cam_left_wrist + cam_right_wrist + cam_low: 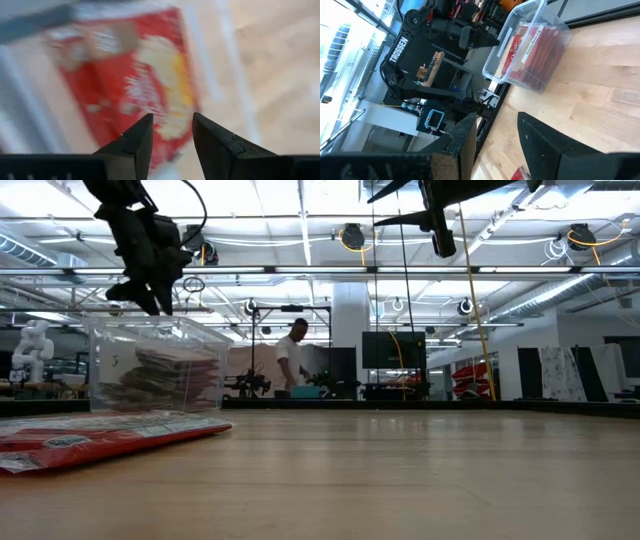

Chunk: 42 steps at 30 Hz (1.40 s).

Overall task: Sort popcorn bags into baskets
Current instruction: Put the red popcorn bag into the transparent container

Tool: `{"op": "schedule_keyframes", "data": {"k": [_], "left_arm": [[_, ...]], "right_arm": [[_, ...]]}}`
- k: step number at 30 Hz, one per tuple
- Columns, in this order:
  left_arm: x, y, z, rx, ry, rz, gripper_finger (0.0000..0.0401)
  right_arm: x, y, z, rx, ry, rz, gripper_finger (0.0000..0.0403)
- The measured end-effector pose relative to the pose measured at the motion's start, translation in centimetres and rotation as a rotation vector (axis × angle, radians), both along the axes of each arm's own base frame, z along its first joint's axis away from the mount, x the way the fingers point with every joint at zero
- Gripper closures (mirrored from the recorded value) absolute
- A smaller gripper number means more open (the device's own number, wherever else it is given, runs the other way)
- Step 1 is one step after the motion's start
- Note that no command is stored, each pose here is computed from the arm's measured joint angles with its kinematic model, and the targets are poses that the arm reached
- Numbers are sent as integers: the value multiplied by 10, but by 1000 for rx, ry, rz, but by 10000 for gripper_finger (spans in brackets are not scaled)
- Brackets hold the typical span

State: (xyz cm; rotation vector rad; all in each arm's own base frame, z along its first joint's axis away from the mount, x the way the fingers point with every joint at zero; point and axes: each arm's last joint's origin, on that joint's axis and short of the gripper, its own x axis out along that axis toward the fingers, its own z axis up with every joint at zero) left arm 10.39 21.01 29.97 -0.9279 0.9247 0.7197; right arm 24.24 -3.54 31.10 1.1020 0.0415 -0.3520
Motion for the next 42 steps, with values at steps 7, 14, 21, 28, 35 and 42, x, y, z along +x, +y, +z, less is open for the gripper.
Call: {"op": "schedule_keyframes", "data": {"k": [7,14,21,28,35,42], "left_arm": [[24,-41,20,8,-92,-139,261],[37,-105,47,94,-135,-214,261],[46,-159,39,21,-172,-280,261],[62,-210,-1,-142,-98,-334,261],[89,-271,-43,-183,-158,-420,261],[111,-317,-94,-202,-32,-424,261]], "right_arm": [[0,0,0,1,0,2,268],[1,7,-1,-15,18,36,268],[1,26,-4,39,37,103,268],[-2,58,-11,78,111,223,268],[-6,87,-20,58,192,318,268],[-8,113,-29,148,238,373,268]]}}
